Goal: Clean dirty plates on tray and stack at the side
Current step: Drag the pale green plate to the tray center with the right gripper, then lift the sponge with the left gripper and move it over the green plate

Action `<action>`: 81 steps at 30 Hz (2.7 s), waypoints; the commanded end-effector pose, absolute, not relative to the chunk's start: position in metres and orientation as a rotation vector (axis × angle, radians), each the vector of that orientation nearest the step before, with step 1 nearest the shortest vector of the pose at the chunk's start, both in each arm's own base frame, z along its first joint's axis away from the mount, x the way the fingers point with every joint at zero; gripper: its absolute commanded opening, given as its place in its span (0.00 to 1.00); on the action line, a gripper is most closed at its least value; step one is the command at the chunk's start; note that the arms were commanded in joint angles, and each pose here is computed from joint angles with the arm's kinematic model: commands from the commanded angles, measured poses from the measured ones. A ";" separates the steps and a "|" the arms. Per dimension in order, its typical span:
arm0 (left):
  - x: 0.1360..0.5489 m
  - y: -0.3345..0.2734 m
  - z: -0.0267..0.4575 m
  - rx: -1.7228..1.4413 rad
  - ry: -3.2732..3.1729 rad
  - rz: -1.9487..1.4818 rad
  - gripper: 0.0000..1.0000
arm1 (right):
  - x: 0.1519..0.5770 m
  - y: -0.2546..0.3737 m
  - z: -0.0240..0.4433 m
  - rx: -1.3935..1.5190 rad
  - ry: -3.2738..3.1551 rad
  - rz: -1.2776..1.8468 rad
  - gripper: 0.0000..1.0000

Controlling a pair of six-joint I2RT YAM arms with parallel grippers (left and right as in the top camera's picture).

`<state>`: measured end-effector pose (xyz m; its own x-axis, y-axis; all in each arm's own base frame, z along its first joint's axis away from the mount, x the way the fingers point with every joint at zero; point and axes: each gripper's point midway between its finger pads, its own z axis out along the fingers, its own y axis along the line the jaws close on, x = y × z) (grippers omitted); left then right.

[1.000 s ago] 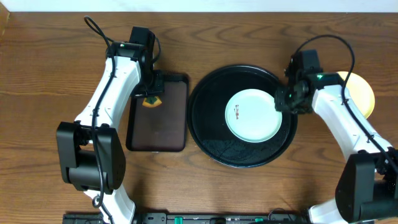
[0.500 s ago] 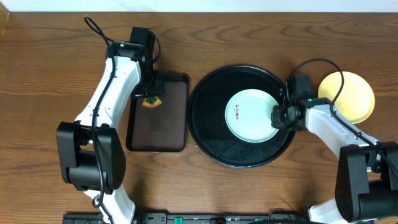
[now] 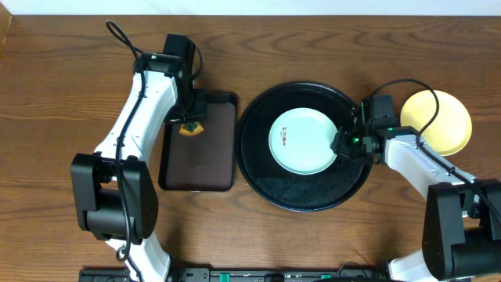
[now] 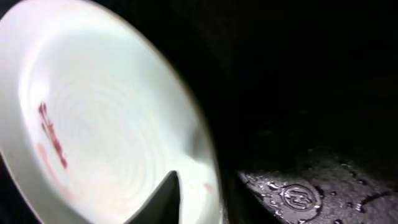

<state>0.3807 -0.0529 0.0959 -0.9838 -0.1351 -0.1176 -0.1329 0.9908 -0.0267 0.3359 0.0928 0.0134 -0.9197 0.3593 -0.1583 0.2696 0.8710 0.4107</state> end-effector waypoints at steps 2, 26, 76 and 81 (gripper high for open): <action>0.378 -0.051 0.092 -0.190 3.030 -0.005 0.08 | 0.349 0.103 0.027 0.400 2.796 0.629 0.35; 0.378 -0.074 0.092 -0.101 3.020 -0.020 0.08 | 0.353 0.081 0.019 0.084 2.804 0.247 0.31; 0.409 -0.119 0.150 0.039 2.872 -0.184 0.08 | 0.363 0.067 0.036 0.051 2.732 0.239 0.19; 0.399 -0.173 0.143 0.200 2.855 -0.298 0.08 | 0.358 0.072 0.026 0.046 2.767 0.278 0.28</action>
